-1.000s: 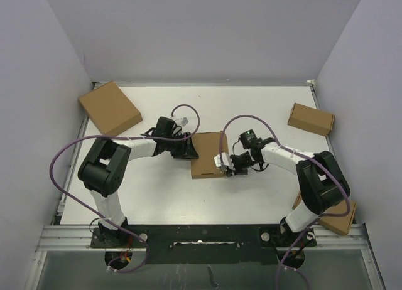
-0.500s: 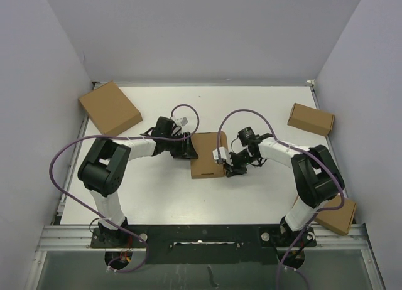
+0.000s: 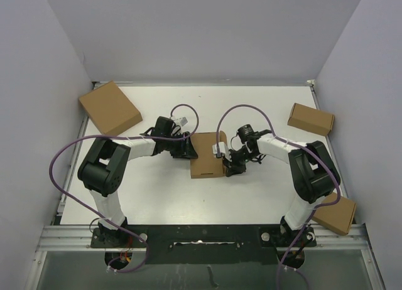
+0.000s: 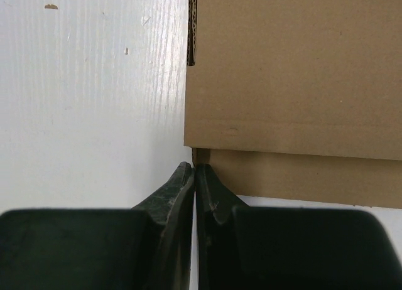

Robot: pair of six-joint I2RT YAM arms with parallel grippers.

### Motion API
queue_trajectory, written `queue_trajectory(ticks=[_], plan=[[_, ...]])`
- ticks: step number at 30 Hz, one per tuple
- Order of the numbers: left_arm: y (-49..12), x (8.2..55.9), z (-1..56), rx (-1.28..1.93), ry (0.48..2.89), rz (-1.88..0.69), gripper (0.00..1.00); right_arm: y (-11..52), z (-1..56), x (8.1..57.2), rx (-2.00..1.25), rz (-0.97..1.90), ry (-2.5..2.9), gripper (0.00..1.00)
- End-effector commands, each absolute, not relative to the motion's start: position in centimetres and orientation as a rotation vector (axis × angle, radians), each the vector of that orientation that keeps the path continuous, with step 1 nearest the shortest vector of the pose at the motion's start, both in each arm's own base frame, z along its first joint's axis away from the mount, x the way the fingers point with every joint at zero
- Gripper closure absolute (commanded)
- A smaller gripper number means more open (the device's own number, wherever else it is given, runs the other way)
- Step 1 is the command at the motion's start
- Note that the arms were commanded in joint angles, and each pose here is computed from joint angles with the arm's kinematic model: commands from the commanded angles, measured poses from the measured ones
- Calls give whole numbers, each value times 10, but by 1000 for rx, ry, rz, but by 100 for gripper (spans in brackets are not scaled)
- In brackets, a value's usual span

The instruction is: Fold the paper box

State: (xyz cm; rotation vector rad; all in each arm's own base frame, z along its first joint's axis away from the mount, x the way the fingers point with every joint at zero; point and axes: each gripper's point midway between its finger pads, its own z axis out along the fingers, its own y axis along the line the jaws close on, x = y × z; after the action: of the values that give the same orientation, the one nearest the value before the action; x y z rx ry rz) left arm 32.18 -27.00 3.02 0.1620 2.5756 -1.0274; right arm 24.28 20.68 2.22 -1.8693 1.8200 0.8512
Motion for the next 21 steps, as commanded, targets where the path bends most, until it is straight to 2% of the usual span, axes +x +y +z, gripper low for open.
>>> queue_trajectory(ticks=[1,21], plan=[[-268,326,22,180,2587,-1014,58,217,35,251,-1814,885,1816,100],[-275,323,21,187,2604,-989,58,245,56,251,-1781,903,1835,100]])
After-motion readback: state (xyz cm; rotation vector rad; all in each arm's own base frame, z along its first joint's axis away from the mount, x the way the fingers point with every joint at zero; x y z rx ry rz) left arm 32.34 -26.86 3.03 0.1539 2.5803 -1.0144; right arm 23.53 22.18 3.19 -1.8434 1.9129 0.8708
